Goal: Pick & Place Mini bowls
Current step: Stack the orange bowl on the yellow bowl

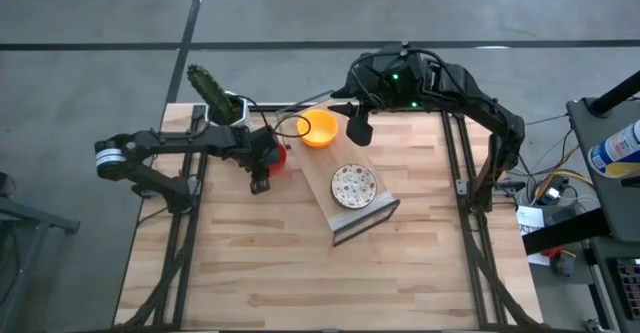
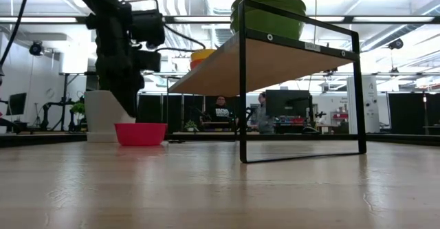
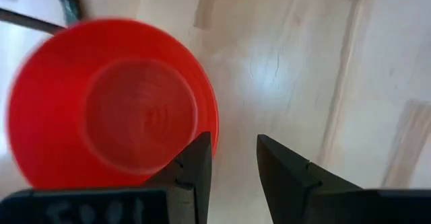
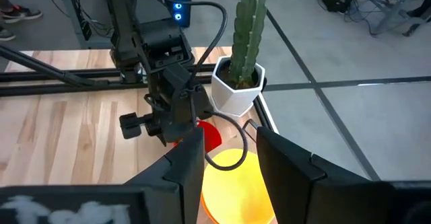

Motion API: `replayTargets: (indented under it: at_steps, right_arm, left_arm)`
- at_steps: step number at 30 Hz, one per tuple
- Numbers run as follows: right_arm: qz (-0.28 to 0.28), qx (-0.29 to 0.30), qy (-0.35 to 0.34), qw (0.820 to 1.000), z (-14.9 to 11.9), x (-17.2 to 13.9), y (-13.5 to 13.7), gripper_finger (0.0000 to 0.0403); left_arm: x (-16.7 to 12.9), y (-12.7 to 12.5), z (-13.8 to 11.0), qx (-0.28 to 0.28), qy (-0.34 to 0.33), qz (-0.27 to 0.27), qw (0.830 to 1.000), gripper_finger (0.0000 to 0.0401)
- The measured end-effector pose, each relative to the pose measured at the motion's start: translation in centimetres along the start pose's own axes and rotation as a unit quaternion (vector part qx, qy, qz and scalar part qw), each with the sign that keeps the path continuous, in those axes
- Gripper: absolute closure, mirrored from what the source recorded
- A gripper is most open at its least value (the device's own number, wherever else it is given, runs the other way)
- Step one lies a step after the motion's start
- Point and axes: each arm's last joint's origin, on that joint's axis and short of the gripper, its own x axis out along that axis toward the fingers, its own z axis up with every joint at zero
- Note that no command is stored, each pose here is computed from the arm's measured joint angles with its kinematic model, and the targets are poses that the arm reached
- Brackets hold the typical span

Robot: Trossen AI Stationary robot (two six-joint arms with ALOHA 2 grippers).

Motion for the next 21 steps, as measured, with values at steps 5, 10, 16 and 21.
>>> replayTargets:
  at_steps: [5, 10, 16, 21]
  right_arm:
    - [0.001, 0.000, 0.000, 1.000, 0.0, 0.0, 0.1, 0.0275]
    - [0.001, 0.000, 0.000, 1.000, 0.0, 0.0, 0.1, 0.0273]
    - [0.001, 0.002, 0.000, 1.000, 0.0, 0.0, 0.1, 0.0272]
    - [0.001, 0.002, 0.001, 1.000, 0.0, 0.0, 0.1, 0.0278]
  left_arm:
    - [1.0, 0.0, -1.2, 0.005, 0.022, 0.007, 1.000, 0.0291]
    - [1.4, 0.2, -1.6, 0.005, 0.033, 0.049, 0.998, 0.0291]
    - [1.0, 0.2, -1.0, 0.005, 0.022, 0.053, 0.998, 0.0291]
    - [0.3, 0.3, -0.3, 0.016, 0.008, 0.062, 0.998, 0.0291]
